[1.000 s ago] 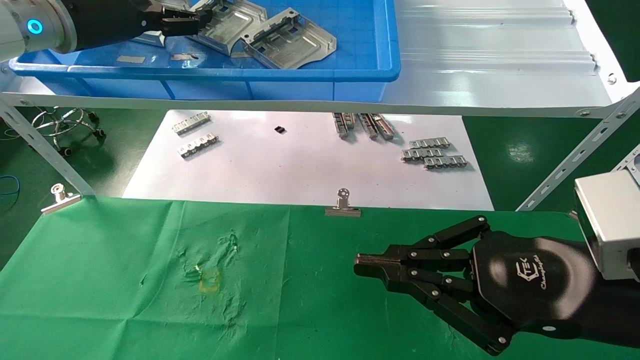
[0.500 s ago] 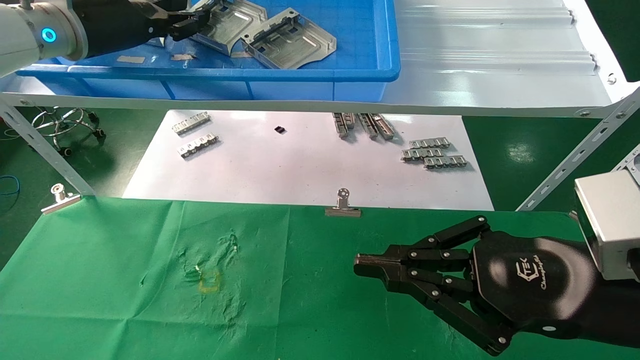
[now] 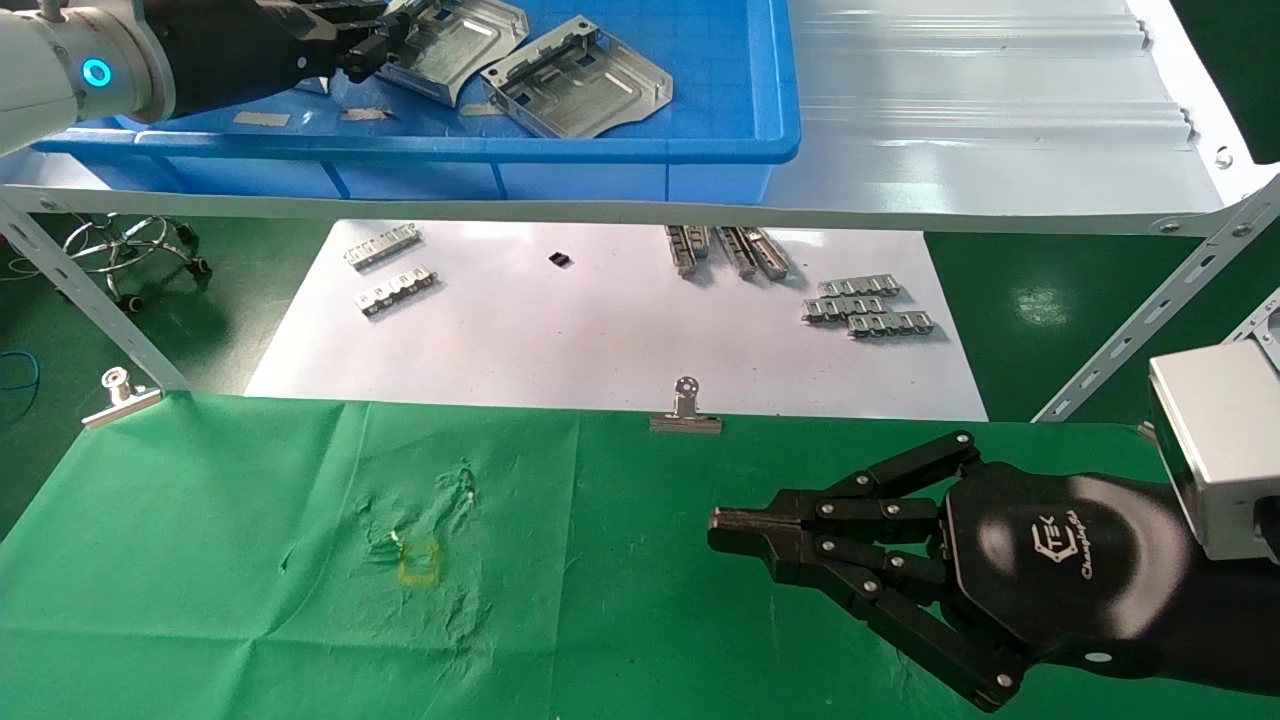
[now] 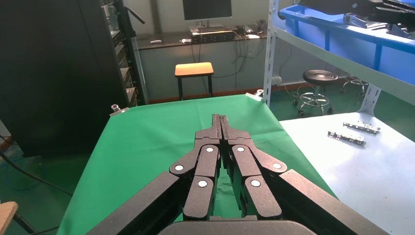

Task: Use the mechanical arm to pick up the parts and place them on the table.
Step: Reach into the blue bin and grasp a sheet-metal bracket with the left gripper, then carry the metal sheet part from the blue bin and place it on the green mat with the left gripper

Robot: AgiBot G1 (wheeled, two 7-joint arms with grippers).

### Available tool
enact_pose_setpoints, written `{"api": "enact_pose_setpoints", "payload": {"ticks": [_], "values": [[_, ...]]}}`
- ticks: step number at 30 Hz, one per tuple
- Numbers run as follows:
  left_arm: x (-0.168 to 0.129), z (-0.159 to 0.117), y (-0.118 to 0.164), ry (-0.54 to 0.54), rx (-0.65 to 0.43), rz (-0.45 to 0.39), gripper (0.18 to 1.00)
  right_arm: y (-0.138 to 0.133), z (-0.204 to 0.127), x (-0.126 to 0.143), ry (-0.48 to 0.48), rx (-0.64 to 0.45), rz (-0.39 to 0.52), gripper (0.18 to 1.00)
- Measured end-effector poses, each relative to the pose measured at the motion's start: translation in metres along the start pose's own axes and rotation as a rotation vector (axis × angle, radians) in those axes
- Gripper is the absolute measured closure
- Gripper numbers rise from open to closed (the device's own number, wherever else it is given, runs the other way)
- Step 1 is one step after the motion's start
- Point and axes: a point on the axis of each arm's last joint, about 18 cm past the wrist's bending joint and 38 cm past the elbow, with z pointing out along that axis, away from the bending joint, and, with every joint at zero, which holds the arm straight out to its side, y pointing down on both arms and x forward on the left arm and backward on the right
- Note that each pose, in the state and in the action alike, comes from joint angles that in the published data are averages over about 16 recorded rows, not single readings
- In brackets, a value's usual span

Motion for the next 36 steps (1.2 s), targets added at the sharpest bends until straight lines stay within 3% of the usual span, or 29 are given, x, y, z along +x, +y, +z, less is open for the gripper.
{"api": "enact_pose_setpoints", "payload": {"ticks": [10, 18, 28, 36], "values": [[-0.01, -0.018, -0.019, 0.041, 0.068, 0.001, 0.913, 0.0, 0.0, 0.0, 0.0, 0.0, 0.0, 0.987], [-0.006, -0.059, -0.032, 0.217, 0.175, 0.045, 0.913, 0.0, 0.0, 0.0, 0.0, 0.0, 0.0, 0.987], [0.014, -0.129, -0.02, 0.479, 0.292, 0.219, 0.914, 0.0, 0.0, 0.0, 0.0, 0.0, 0.0, 0.987], [0.03, -0.169, 0.018, 0.584, 0.269, 0.374, 0.914, 0.0, 0.0, 0.0, 0.0, 0.0, 0.0, 0.987]]}}
